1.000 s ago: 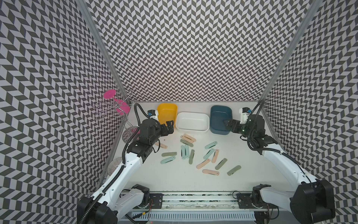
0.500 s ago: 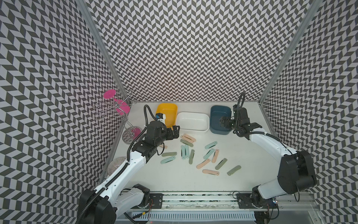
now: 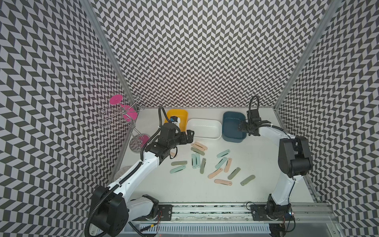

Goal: Place the fruit knives into the storage box by color
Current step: Adjust the storage box at the center of the board.

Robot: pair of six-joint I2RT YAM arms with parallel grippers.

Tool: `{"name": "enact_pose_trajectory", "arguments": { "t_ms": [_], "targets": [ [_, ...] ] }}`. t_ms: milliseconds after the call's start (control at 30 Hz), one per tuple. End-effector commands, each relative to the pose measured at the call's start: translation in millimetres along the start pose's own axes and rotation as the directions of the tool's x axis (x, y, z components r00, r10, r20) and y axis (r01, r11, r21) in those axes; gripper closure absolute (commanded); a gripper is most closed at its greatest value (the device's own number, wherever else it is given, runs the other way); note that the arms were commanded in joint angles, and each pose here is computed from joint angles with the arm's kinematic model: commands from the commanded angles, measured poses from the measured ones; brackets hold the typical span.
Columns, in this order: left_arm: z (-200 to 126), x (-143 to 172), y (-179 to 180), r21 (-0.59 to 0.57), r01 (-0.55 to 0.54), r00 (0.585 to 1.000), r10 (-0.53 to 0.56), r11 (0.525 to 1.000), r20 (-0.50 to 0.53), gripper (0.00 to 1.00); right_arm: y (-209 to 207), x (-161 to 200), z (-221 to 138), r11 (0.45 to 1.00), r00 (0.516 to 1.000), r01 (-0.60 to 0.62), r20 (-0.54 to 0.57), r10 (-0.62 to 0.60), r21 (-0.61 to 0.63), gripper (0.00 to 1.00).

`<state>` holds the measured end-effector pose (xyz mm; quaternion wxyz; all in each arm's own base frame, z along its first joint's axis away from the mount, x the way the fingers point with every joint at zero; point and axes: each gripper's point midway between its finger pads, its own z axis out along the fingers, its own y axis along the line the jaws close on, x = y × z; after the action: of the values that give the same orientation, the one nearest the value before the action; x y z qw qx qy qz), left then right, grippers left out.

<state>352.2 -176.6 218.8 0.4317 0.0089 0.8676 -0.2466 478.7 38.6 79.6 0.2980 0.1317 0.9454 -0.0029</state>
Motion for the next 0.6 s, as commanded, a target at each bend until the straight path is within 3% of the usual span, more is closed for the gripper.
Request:
{"name": "enact_pose_trajectory", "arguments": {
  "t_ms": [0, 233, 567],
  "targets": [
    [0.1, -13.5, -16.0, 0.051, -0.021, 0.999, 0.020, 0.998, 0.026, 0.00, -5.5, 9.2, 11.0, 1.000, 1.000, -0.018, -0.014, 0.018, 0.022, 0.00],
    [4.8, -8.5, -20.9, 0.071, -0.021, 1.000, 0.020, 0.997, 0.013, 0.00, -43.7, 33.2, 17.1, 0.990, 0.990, -0.130, -0.042, 0.132, 0.053, 0.01],
    [5.3, -2.6, -23.1, 0.083, -0.020, 1.000, 0.020, 0.996, -0.001, 0.00, -91.3, 51.4, -6.0, 0.946, 0.948, -0.317, 0.009, 0.317, 0.073, 0.05]
  ]
}}
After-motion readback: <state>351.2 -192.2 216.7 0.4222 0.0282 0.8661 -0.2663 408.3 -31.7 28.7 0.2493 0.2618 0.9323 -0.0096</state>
